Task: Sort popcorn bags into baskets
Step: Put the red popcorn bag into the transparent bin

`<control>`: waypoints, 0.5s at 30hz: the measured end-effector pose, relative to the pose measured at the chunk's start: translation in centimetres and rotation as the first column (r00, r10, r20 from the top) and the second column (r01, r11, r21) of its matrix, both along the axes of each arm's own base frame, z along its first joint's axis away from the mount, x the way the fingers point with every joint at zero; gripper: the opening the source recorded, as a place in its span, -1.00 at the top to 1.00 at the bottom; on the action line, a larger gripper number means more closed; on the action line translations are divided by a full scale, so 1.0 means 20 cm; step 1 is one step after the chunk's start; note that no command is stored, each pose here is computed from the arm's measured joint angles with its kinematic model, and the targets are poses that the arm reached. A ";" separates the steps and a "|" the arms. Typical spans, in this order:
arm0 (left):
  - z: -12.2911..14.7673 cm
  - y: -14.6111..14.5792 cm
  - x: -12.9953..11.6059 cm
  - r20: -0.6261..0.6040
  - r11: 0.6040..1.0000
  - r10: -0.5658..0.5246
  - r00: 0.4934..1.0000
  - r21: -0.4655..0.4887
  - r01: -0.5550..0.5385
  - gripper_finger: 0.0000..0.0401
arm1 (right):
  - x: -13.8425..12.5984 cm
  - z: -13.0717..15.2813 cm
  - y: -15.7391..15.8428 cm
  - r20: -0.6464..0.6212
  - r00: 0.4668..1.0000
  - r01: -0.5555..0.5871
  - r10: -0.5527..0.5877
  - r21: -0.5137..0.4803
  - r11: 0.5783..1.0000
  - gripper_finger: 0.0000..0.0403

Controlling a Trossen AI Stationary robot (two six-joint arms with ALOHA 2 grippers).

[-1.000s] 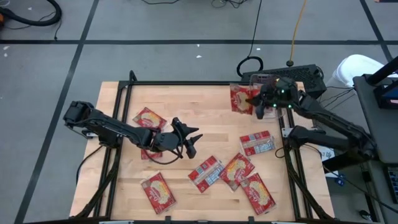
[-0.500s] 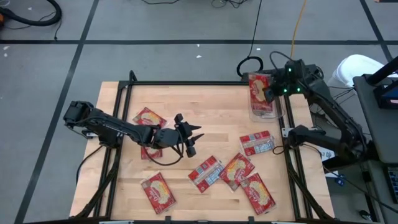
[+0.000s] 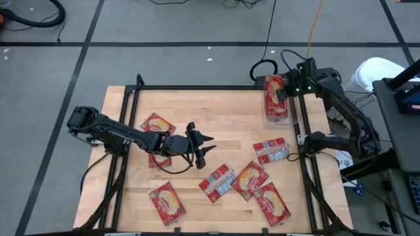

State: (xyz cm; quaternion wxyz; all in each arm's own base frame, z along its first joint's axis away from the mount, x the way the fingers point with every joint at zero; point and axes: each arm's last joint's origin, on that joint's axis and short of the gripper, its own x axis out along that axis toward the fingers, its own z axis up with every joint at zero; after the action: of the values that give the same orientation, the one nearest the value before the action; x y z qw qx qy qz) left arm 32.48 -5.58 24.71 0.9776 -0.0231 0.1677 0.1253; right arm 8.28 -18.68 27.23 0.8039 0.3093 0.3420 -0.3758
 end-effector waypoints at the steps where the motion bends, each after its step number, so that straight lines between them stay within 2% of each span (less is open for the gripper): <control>1: 0.00 0.00 0.00 -0.001 1.000 -0.005 1.000 -0.002 0.005 0.22 | 0.00 -0.01 0.00 -0.004 1.000 0.001 -0.001 0.008 1.000 0.96; 7: 0.00 0.00 0.00 -0.007 1.000 -0.018 1.000 -0.001 0.018 0.22 | 0.02 -0.03 -0.02 -0.010 0.999 0.033 -0.033 0.008 0.999 0.96; 15: 0.00 0.00 0.00 0.000 1.000 -0.018 1.000 -0.002 0.018 0.22 | 0.05 -0.08 -0.01 -0.091 0.994 0.063 -0.061 0.023 0.998 0.96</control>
State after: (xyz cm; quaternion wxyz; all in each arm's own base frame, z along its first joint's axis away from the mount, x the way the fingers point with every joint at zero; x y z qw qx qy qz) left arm 32.50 -5.63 24.72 0.9786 -0.0225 0.1680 0.1163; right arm 9.29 -18.89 25.73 0.7714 0.3129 0.3732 -0.4096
